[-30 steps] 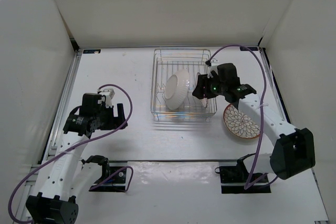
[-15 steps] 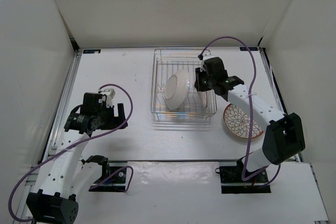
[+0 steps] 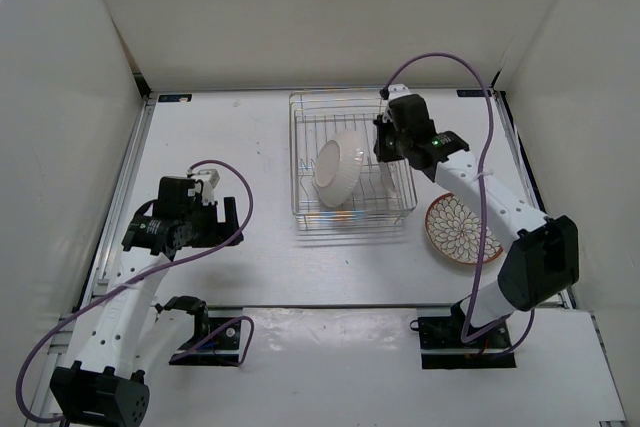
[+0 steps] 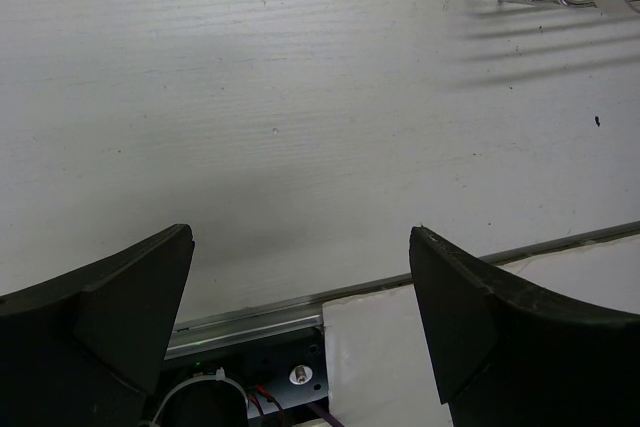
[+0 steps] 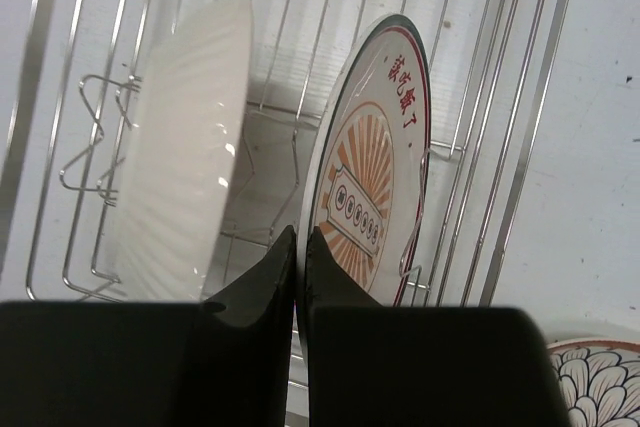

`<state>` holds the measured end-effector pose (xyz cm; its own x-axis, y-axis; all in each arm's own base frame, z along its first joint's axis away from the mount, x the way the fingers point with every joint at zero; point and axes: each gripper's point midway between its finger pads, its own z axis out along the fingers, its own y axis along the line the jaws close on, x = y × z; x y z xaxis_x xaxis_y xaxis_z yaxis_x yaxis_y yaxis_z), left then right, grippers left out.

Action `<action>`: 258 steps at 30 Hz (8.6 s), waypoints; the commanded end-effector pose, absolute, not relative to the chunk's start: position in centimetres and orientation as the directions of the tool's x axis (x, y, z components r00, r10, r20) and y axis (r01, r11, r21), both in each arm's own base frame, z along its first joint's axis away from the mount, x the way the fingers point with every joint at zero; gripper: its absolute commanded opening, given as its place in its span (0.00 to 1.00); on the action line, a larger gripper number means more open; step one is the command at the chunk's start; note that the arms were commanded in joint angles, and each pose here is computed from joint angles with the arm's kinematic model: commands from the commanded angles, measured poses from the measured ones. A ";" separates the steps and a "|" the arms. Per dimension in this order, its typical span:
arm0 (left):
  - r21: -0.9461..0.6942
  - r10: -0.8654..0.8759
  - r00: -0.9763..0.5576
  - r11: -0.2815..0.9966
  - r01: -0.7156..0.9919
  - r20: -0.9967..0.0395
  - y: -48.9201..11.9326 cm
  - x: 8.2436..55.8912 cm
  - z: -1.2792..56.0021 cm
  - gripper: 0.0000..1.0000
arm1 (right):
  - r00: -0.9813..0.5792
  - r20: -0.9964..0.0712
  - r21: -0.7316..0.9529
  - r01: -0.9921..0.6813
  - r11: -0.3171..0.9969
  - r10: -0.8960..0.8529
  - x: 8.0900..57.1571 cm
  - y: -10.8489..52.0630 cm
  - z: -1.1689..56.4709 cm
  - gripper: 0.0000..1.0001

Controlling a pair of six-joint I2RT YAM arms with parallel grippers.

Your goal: Unload the plates from the dish rack

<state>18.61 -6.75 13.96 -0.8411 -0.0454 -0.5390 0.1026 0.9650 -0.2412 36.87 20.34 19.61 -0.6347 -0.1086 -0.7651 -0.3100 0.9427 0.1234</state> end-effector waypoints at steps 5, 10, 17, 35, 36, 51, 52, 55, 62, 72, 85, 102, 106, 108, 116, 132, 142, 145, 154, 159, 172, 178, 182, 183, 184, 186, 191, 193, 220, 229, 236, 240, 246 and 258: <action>-0.250 -0.045 -0.816 0.960 0.123 -0.576 -7.0 19.1 15.4 1.00 | -0.473 -0.879 0.122 -0.350 0.929 -0.063 37.3 20.3 28.4 0.00; -0.248 -0.045 -0.813 0.961 0.124 -0.581 -7.0 19.1 15.5 1.00 | -0.403 -0.915 0.128 -0.349 0.928 -0.026 36.3 19.5 32.3 0.00; -0.245 -0.045 -0.815 0.962 0.121 -0.578 -6.9 19.1 15.4 1.00 | -0.343 -0.939 0.122 -0.414 0.902 -0.031 31.7 17.9 35.7 0.00; -0.244 -0.046 -0.812 0.962 0.121 -0.582 -6.9 19.2 15.5 1.00 | -0.571 -0.800 0.365 -0.707 0.605 -0.185 12.5 18.0 21.7 0.00; -0.249 -0.050 -0.811 0.961 0.120 -0.583 -7.0 19.2 15.6 1.00 | -0.572 -0.802 0.366 -0.699 0.614 -0.174 12.5 17.8 21.2 0.00; -0.241 -0.051 -0.819 0.964 0.108 -0.571 -6.8 19.2 15.2 1.00 | -0.603 -0.783 0.376 -0.655 0.655 -0.153 13.9 19.5 13.8 0.00; -0.238 -0.047 -0.817 0.965 0.112 -0.575 -6.8 19.2 15.3 1.00 | -0.616 -0.775 0.397 -0.646 0.652 -0.138 14.0 20.0 13.3 0.00; -0.239 -0.049 -0.819 0.965 0.109 -0.571 -6.8 19.3 15.2 1.00 | -0.659 -0.734 0.435 -0.640 0.634 -0.162 13.1 21.1 11.7 0.00; -0.241 -0.048 -0.823 0.964 0.109 -0.566 -6.8 19.3 15.1 1.00 | -0.657 -0.729 0.399 -0.636 0.660 -0.192 12.6 21.8 9.4 0.00; -0.251 -0.047 -0.825 0.961 0.117 -0.564 -7.1 19.3 15.2 1.00 | -0.490 -0.810 0.177 -0.728 0.662 -0.322 12.4 18.7 12.5 0.00; -0.248 -0.050 -0.815 0.962 0.117 -0.577 -6.9 19.2 15.4 1.00 | -0.468 -0.736 -0.104 -0.636 0.765 -0.489 12.8 15.7 16.1 0.00; -0.255 -0.051 -0.805 0.958 0.127 -0.591 -7.1 19.1 15.8 1.00 | -0.257 -0.712 -0.488 -0.486 0.725 -0.653 11.5 19.1 20.4 0.00; -0.264 -0.047 -0.809 0.955 0.135 -0.585 -7.3 19.0 15.7 1.00 | -0.262 -0.746 -0.405 -0.550 0.730 -0.612 10.8 20.4 17.9 0.00; -0.263 -0.047 -0.807 0.955 0.136 -0.588 -7.3 19.1 15.7 1.00 | -0.253 -0.699 -0.484 -0.522 0.702 -0.669 11.0 20.6 15.9 0.00; -0.261 -0.049 -0.806 0.956 0.133 -0.589 -7.2 19.0 15.7 1.00 | -0.252 -0.693 -0.596 -0.328 0.733 -0.676 11.7 23.7 15.0 0.00; -0.263 -0.048 -0.808 0.956 0.133 -0.587 -7.3 19.1 15.6 1.00 | -0.407 -0.696 -0.477 -0.353 0.805 -0.592 9.7 26.2 10.0 0.14; -0.262 -0.047 -0.820 0.956 0.128 -0.571 -7.3 19.0 15.3 1.00 | -0.403 -0.666 -0.513 -0.365 0.777 -0.628 9.5 27.6 9.3 0.51; -0.264 -0.046 -0.816 0.955 0.133 -0.576 -7.3 19.0 15.4 1.00 | -0.399 -0.668 -0.507 -0.374 0.776 -0.629 9.7 27.4 9.4 0.55; -0.267 -0.043 -0.821 0.954 0.135 -0.569 -7.4 19.0 15.3 1.00 | -0.391 -0.755 -0.372 -0.406 0.835 -0.527 10.1 25.2 14.4 0.45; -0.271 -0.046 -0.833 0.954 0.127 -0.551 -7.5 19.0 15.2 1.00 | -0.361 -0.884 -0.075 -0.517 0.853 -0.297 10.4 23.9 20.3 0.54; -0.374 -0.135 -0.833 0.923 0.091 -0.536 -8.6 20.4 15.6 1.00 | -0.208 -0.953 -0.121 -0.413 0.903 -0.223 13.7 18.2 24.8 0.90; -0.338 -0.127 -0.837 0.938 0.072 -0.532 -7.5 19.3 14.8 1.00 | -0.175 -0.983 0.133 -0.470 0.873 0.055 15.8 19.6 28.7 0.88; -0.356 -0.136 -0.810 0.930 0.095 -0.571 -7.8 19.1 15.3 1.00 | -0.241 -0.945 -0.076 -0.495 0.866 -0.221 16.8 20.7 25.9 0.88; -0.355 -0.136 -0.803 0.930 0.099 -0.581 -7.8 19.2 15.6 1.00 | -0.277 -0.939 -0.005 -0.583 0.813 -0.205 15.9 23.1 28.1 0.90; -0.354 -0.137 -0.804 0.930 0.096 -0.578 -7.8 19.2 15.6 1.00 | -0.311 -0.923 -0.017 -0.555 0.832 -0.227 16.9 23.2 27.7 0.90; -0.344 -0.134 -0.806 0.934 0.091 -0.577 -7.6 19.2 15.7 1.00 | -0.404 -0.877 -0.040 -0.478 0.877 -0.260 19.6 23.2 25.6 0.90; -0.344 -0.133 -0.814 0.935 0.086 -0.566 -7.5 18.7 15.4 1.00 | -0.413 -0.911 0.230 -0.510 0.829 -0.002 22.8 22.7 28.2 0.90; -0.350 -0.134 -0.805 0.932 0.096 -0.579 -7.7 18.8 15.6 1.00 | -0.531 -0.845 0.319 -0.589 0.743 -0.059 22.5 25.9 26.5 0.90; -0.363 -0.134 -0.809 0.926 0.104 -0.572 -7.9 18.8 15.8 1.00 | -0.678 -0.734 0.569 -0.580 0.583 0.043 31.8 30.5 22.8 0.72; -0.364 -0.133 -0.816 0.926 0.101 -0.563 -8.0 18.8 15.7 1.00 | -0.670 -0.741 0.558 -0.586 0.588 0.036 32.9 31.2 22.7 0.41; -0.365 -0.131 -0.818 0.925 0.102 -0.561 -8.0 18.8 15.6 1.00 | -0.653 -0.757 0.540 -0.616 0.573 0.010 33.7 31.9 24.2 0.10; -0.363 -0.131 -0.819 0.926 0.100 -0.559 -7.9 18.7 15.5 1.00 | -0.642 -0.767 0.542 -0.639 0.546 0.009 34.4 32.8 25.7 0.00; -0.360 -0.132 -0.816 0.928 0.098 -0.563 -7.9 18.8 15.6 1.00 | -0.621 -0.784 0.536 -0.660 0.526 0.019 35.4 33.5 27.8 0.00; -0.358 -0.132 -0.815 0.929 0.097 -0.564 -7.8 18.7 15.6 1.00 | -0.596 -0.794 0.579 -0.679 0.451 0.122 36.4 35.0 32.7 0.00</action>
<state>18.66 -7.71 15.14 -0.8236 -0.1311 -0.5518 0.0856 0.9330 -0.3494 35.01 33.42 22.49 -0.7807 -0.0036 -0.6248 -0.5024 0.5981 0.6243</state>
